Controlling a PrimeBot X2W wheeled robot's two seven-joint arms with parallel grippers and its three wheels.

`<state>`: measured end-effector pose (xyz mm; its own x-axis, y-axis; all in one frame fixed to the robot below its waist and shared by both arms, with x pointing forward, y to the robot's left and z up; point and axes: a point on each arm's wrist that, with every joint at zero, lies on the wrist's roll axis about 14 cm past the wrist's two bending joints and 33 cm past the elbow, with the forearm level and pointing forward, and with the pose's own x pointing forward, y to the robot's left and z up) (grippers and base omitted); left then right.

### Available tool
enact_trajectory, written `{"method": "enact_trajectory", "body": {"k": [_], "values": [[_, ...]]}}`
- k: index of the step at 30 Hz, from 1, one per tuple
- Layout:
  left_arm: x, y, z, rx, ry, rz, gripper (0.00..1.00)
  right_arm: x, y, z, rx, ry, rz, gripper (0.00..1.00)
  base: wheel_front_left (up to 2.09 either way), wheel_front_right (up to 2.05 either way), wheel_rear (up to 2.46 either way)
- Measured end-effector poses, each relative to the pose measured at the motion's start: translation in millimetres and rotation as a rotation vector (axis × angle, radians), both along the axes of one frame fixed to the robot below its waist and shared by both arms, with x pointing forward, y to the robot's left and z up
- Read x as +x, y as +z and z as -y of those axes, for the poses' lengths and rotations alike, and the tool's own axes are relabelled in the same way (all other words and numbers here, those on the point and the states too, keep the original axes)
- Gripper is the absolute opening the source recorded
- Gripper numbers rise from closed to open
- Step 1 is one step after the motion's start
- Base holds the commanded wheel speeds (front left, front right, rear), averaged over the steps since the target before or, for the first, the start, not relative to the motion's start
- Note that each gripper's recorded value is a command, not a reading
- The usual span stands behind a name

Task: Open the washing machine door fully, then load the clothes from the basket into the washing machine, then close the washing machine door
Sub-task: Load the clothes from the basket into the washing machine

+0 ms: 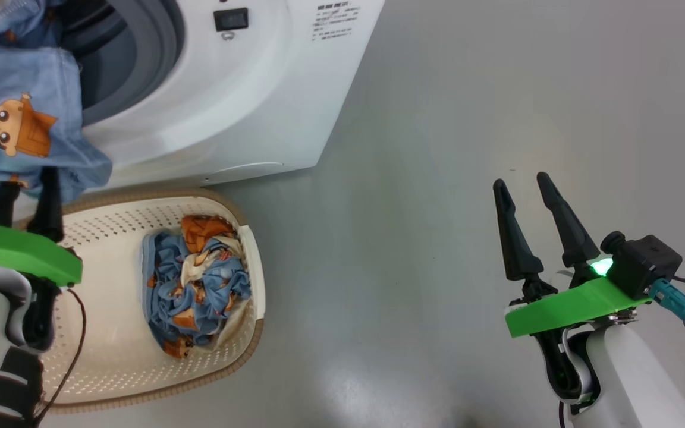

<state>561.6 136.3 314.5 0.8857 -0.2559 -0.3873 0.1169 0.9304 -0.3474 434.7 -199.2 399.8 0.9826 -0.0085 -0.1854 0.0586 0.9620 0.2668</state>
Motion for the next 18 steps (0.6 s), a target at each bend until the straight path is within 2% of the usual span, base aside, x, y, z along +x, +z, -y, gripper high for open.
{"method": "enact_trajectory", "body": {"k": [2,3,11,18], "values": [[0.6,-0.2,0.2,0.003,-0.005,0.000,0.12,1.5,2.3,1.2,-0.002,-0.002,0.007,1.00,0.00,0.00,0.00],[0.7,0.1,1.6,0.004,-0.010,0.001,0.00,1.8,3.3,1.6,-0.003,-0.003,0.010,1.00,0.00,0.00,0.00],[8.7,20.7,10.7,-0.021,-0.030,0.061,0.00,1.7,8.9,4.0,-0.003,-0.013,0.024,1.00,0.00,0.00,0.00],[23.2,62.3,9.3,-0.026,-0.035,0.195,0.00,4.4,12.4,-1.4,0.007,-0.001,0.037,1.00,0.00,0.00,0.00]]}}
